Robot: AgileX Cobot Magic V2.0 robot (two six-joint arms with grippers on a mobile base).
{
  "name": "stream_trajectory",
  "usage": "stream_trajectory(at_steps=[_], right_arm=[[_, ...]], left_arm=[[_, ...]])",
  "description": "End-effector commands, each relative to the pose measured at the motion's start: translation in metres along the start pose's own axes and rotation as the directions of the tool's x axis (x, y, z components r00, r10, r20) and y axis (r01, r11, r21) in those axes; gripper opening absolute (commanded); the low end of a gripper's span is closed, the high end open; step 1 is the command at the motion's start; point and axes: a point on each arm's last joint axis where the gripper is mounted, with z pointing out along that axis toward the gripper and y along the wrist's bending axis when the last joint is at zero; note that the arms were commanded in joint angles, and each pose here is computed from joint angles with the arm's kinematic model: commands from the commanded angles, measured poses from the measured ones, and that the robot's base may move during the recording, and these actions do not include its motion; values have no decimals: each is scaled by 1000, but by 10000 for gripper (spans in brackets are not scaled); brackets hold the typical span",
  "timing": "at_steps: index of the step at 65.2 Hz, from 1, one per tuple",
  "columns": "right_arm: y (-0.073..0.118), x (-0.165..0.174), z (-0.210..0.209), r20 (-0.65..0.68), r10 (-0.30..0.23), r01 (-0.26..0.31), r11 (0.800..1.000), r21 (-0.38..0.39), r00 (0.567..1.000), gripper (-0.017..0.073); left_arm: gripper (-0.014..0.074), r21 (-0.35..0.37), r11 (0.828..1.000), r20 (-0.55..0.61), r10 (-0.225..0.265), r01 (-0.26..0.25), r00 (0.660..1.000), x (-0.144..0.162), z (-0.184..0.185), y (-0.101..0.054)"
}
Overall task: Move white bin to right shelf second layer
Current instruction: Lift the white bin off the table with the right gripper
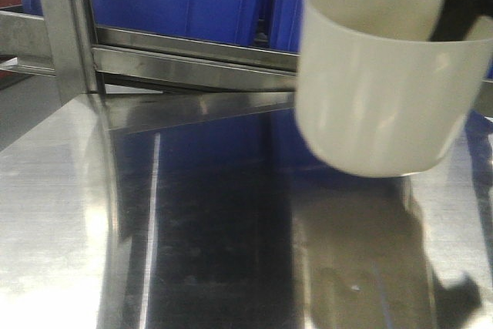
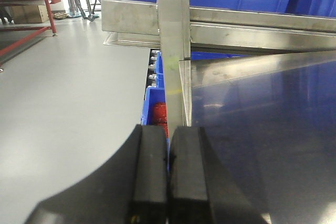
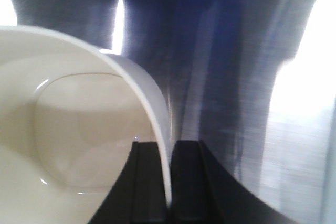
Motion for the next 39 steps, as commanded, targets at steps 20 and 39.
stream_trajectory(at_steps=[20,39], right_arm=[[-40,46,-52,294,71,-86,996,37,953,47],[-40,95,-81,480,59,-75,997,14,875,47]], left_arm=[[85,3,1000,65,-5,5,998,4,1,0],[85,3,1000,65,-5,5,998,4,1,0]])
